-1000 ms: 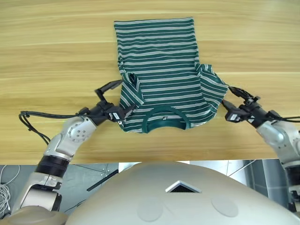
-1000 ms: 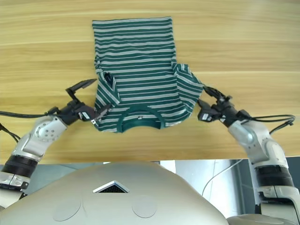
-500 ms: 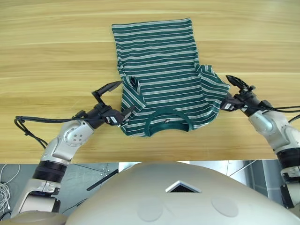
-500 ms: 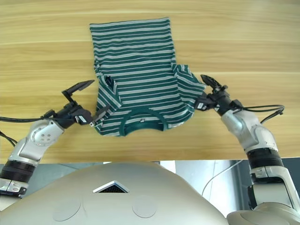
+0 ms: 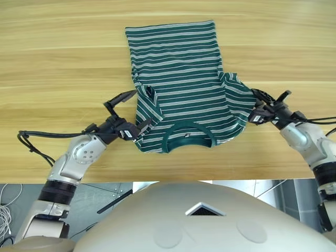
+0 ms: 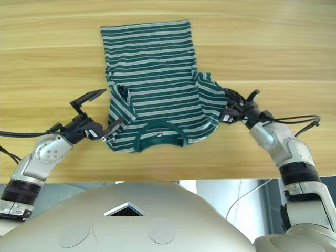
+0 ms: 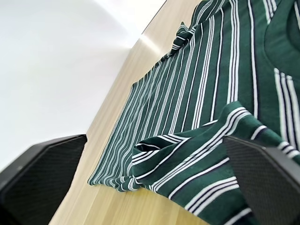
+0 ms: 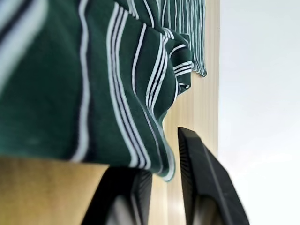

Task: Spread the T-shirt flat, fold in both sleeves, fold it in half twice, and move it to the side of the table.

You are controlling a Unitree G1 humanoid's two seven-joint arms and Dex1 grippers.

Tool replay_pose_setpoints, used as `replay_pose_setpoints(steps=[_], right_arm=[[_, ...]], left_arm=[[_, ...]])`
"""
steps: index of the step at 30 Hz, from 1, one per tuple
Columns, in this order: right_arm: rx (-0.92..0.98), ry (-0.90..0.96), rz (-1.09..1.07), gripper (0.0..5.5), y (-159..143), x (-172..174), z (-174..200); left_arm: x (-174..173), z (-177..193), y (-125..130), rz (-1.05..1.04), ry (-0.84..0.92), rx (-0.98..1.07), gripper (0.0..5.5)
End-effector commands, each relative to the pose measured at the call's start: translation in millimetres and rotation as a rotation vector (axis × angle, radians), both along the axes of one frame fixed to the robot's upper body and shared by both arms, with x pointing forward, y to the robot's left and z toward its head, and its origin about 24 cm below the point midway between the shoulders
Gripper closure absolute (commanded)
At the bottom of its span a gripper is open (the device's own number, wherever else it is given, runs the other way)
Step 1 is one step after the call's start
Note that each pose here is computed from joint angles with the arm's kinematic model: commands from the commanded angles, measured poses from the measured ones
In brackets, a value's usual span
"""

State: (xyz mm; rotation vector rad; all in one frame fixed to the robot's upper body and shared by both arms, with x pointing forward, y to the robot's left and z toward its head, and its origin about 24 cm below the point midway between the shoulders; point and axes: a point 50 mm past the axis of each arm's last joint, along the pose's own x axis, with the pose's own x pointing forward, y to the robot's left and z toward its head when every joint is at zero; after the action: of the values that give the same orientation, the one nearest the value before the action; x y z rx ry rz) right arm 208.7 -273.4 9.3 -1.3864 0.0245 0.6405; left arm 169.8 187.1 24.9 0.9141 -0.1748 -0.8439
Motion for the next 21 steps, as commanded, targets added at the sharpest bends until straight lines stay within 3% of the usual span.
replay_pose_setpoints(steps=[1, 4, 12, 21], right_arm=[[-0.069, 0.119, -0.028, 5.20, -11, -17, -20], [-0.071, 0.114, -0.034, 5.49, -12, -17, -20], [-0.049, 0.083, -0.021, 5.49, -8, -16, -17], [0.174, -0.049, 0.053, 5.49, 25, -8, 12]], left_arm=[[-1, 2, 1, -0.001, -0.008, 0.000, 0.10], [-2, 3, 1, -0.001, -0.008, -0.003, 0.10], [-2, 4, -2, -0.009, -0.014, -0.010, 0.10], [-3, 5, -3, -0.007, -0.025, -0.034, 0.10]])
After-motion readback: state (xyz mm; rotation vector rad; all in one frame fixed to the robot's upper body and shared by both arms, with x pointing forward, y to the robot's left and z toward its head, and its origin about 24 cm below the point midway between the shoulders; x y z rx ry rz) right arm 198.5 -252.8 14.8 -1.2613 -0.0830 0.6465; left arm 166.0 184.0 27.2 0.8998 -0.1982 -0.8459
